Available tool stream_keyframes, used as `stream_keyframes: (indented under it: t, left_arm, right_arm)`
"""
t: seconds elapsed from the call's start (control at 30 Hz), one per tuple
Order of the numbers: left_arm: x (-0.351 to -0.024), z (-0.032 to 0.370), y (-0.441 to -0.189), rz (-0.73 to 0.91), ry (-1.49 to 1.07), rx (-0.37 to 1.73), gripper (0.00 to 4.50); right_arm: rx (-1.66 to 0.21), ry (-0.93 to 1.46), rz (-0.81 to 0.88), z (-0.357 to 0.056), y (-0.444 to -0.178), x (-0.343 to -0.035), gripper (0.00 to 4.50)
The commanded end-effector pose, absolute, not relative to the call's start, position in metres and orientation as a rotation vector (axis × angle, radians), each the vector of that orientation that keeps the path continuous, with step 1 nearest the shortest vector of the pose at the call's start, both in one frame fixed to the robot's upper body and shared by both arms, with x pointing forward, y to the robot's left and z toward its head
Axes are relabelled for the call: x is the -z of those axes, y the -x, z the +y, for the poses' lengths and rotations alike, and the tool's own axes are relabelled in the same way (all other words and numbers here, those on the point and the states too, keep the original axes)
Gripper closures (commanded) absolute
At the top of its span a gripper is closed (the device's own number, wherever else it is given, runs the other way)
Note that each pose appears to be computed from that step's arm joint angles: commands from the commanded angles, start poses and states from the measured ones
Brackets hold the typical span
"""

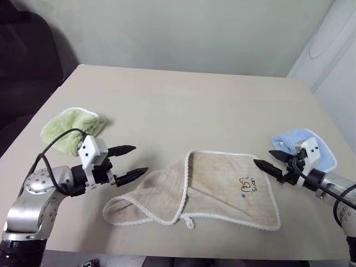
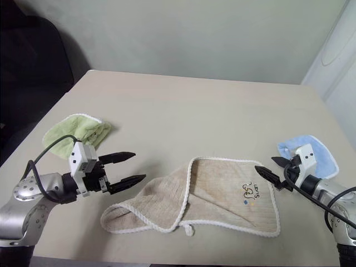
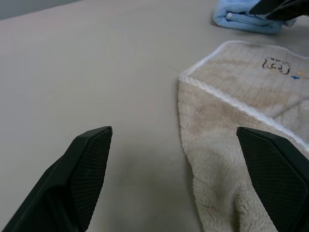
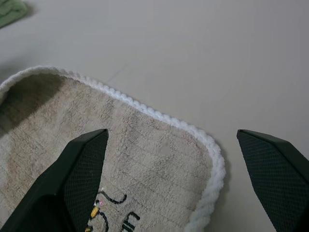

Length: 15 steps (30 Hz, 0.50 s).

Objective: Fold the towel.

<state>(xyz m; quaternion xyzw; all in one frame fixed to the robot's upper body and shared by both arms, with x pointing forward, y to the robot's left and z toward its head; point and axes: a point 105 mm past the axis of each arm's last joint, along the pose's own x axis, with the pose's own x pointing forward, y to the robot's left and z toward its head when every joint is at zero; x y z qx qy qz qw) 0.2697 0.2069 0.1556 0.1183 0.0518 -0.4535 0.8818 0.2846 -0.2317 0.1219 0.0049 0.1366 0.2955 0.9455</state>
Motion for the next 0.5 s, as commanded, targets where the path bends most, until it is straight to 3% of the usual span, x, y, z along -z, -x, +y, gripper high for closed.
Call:
stream_keyframes:
  t: [0.03, 0.23, 0.5]
  left_arm:
    - [-0.163, 0.196, -0.264, 0.088, -0.281, 1.015, 0.02]
    - [-0.162, 0.18, -0.251, 0.102, -0.452, 1.211, 0.02]
    - [-0.153, 0.155, -0.215, 0.155, -0.645, 1.587, 0.02]
  right_arm:
    - [-0.59, 0.017, 0.234, -0.234, -0.288, -0.132, 0.0]
    - [-0.601, 0.022, 0.228, -0.229, -0.294, -0.134, 0.0]
    - [-0.628, 0.019, 0.227, -0.221, -0.298, -0.132, 0.0]
